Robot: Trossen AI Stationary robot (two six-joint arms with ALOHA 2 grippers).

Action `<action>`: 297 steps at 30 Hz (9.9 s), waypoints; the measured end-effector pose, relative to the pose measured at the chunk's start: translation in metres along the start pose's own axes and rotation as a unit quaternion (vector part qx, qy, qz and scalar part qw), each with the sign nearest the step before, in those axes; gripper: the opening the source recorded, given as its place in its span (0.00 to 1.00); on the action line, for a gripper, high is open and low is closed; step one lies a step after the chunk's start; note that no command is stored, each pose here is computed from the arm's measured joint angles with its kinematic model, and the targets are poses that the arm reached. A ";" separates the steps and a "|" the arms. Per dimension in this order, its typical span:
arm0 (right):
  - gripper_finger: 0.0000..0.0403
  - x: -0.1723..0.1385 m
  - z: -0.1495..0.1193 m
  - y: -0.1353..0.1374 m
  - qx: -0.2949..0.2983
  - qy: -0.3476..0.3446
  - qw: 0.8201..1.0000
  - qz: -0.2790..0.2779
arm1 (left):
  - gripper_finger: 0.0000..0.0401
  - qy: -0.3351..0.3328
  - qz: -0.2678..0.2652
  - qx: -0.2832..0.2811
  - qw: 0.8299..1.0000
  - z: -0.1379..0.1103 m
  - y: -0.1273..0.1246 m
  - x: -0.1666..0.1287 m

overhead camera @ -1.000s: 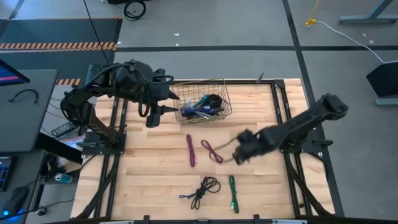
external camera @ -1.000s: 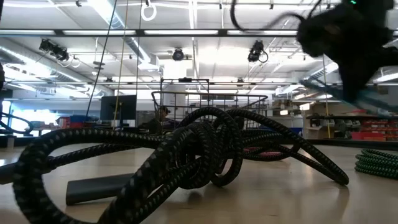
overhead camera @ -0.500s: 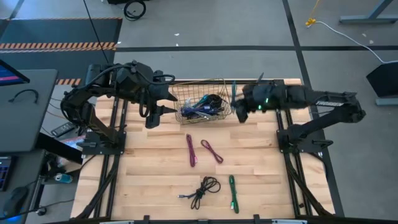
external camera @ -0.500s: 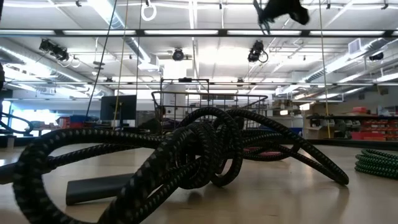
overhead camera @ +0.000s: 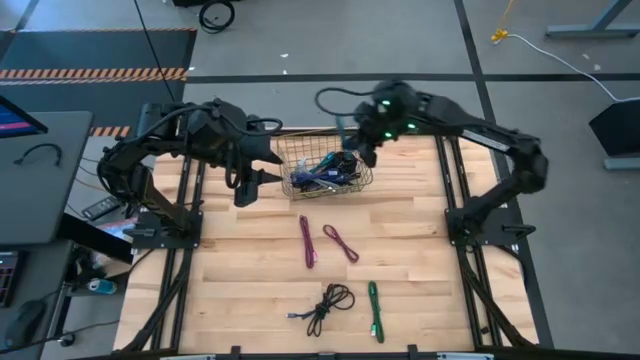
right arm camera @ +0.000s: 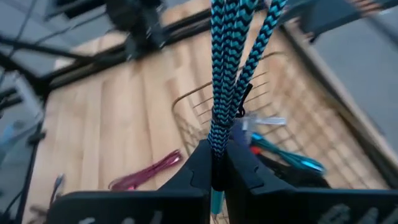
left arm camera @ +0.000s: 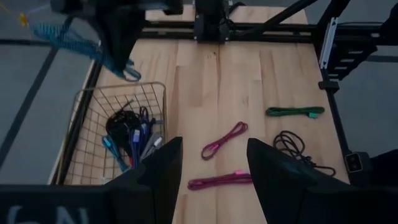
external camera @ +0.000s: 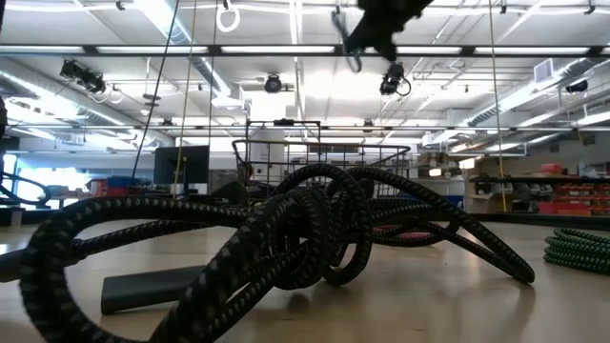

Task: Pick and place USB-C Cables
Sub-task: Put the light blue charger cable into the wire basket, then put the pink charger cable into the wire basket

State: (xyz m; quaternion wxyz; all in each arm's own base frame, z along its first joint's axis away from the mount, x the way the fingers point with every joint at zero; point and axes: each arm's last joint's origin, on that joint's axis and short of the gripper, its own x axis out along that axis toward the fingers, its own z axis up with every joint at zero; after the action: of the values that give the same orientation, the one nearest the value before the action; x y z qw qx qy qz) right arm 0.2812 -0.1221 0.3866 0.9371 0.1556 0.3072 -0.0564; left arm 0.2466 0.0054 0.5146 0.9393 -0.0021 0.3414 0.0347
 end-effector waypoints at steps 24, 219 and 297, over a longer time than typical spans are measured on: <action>0.05 0.123 -0.049 -0.036 -0.178 0.347 0.920 -0.046 | 0.47 0.008 0.000 -0.029 1.000 -0.001 0.000 0.000; 0.22 -0.175 0.062 0.067 -0.126 -0.254 0.914 -0.292 | 0.39 0.159 -0.154 0.521 0.824 -0.228 -0.044 0.321; 0.16 -0.177 0.060 0.059 -0.115 -0.235 0.904 -0.338 | 0.05 0.118 0.088 -0.183 0.972 -0.113 0.137 0.273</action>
State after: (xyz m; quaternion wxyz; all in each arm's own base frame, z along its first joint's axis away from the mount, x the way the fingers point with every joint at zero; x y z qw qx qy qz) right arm 0.1842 -0.0846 0.5526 0.9184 -0.0840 0.1166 -0.3686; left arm 0.3735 0.1566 0.2554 0.8695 -0.1480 0.4362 0.1783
